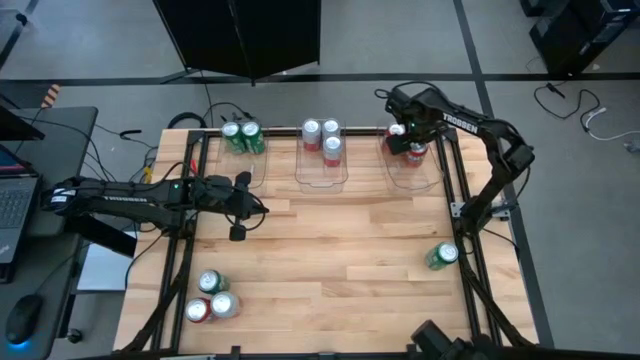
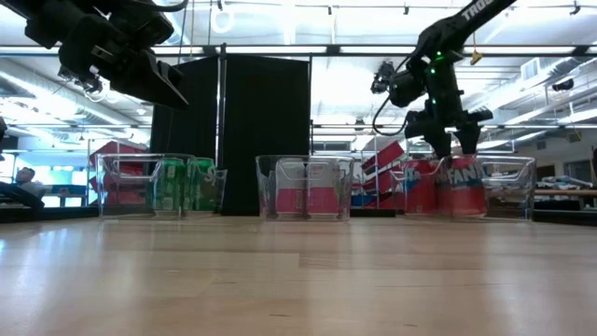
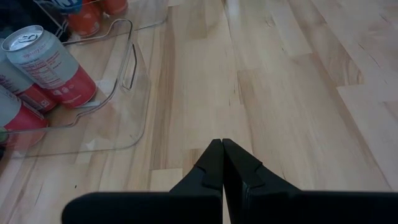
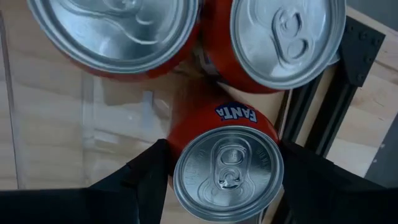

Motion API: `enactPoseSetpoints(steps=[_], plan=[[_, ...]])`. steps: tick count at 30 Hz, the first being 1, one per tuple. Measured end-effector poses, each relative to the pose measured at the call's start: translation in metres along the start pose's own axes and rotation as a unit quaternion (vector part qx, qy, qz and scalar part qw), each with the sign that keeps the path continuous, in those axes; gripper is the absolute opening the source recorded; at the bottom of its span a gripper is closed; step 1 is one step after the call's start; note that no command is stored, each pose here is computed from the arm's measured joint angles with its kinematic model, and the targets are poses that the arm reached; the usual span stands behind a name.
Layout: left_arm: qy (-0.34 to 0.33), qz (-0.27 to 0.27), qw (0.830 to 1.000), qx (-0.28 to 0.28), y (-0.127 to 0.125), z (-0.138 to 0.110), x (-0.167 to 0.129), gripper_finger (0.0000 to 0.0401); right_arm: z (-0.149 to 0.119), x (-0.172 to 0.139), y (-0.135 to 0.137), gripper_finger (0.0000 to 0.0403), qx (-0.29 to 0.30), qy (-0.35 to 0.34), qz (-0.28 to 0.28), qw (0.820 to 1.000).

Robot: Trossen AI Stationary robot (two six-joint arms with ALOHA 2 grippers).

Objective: Sort soda cans
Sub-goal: Put the red soda can into the right transparent bin

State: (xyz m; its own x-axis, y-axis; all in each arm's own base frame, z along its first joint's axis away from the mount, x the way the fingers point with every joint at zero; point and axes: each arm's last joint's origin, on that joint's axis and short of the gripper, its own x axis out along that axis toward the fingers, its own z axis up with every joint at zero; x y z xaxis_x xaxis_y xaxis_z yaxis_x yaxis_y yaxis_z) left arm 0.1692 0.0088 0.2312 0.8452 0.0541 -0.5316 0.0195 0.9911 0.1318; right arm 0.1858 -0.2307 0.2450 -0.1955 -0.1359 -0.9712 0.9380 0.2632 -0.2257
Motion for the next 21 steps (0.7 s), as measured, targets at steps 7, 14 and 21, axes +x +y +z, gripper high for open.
enactPoseSetpoints(steps=[7,14,21], plan=[[0.000,0.000,1.000,-0.002,0.0000,0.0000,0.0000,0.0001,0.0022,0.0031,-0.0017,0.0270,0.003,-0.010,-0.005,1.000],[0.000,0.000,1.000,-0.003,0.0000,0.0001,0.0000,0.0001,0.0030,0.0050,-0.0044,0.0333,0.001,-0.018,-0.053,0.998],[0.000,0.000,1.000,-0.010,0.0000,0.0001,0.0000,0.0001,-0.0006,0.0038,-0.0043,0.0330,-0.008,-0.010,-0.070,0.997]])
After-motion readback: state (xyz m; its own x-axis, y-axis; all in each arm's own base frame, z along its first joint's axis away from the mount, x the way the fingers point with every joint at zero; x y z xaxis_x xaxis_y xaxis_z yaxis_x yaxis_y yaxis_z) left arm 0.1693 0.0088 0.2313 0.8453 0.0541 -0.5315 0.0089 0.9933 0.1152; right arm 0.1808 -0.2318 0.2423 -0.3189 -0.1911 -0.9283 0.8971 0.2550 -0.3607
